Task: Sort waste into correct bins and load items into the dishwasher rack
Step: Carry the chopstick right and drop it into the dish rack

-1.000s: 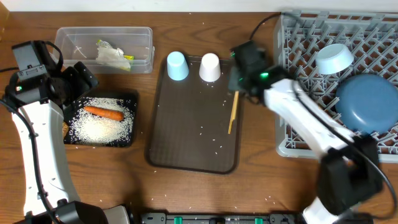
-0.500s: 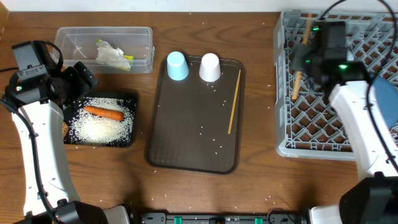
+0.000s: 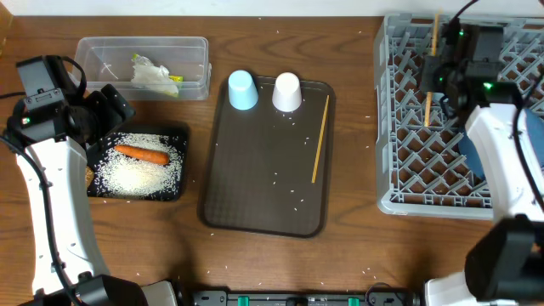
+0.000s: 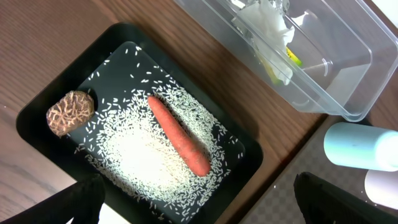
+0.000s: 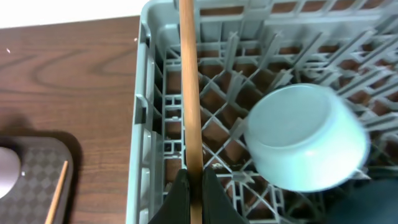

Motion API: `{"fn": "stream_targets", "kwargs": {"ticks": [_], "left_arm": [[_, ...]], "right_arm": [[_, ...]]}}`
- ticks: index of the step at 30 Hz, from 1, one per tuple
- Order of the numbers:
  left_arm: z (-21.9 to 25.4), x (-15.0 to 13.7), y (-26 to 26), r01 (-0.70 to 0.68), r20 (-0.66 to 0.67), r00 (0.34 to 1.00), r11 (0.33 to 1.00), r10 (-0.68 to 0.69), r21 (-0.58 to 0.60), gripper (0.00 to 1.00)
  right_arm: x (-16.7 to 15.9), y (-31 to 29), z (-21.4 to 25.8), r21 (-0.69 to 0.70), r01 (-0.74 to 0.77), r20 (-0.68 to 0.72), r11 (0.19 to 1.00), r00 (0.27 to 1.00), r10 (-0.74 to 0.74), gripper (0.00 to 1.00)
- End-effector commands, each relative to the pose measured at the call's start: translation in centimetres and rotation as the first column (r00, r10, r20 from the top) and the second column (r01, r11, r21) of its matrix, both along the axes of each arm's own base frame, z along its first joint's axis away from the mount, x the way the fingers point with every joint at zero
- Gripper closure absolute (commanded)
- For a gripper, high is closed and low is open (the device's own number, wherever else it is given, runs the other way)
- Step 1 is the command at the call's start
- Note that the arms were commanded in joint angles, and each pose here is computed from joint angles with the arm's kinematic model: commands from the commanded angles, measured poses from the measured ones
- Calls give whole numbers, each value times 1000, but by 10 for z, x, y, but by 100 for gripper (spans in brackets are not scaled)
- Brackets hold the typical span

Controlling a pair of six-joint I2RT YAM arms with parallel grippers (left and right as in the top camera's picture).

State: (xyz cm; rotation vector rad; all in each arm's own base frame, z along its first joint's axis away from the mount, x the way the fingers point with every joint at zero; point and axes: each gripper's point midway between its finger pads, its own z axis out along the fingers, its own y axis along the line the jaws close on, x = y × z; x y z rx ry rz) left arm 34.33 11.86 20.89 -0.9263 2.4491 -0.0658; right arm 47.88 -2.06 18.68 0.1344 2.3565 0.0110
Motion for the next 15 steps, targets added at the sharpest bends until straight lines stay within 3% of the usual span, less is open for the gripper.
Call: {"fn": "stream_targets", "kwargs": {"ticks": [1, 15], "left_arm": [[8, 1, 3, -11, 19, 1000, 1000, 11, 9, 2], [8, 1, 3, -11, 19, 1000, 1000, 11, 9, 2]], "right_arm": [[8, 10, -25, 15, -49, -38, 999, 998, 49, 99], [16, 21, -49, 149, 21, -74, 989, 997, -10, 99]]}}
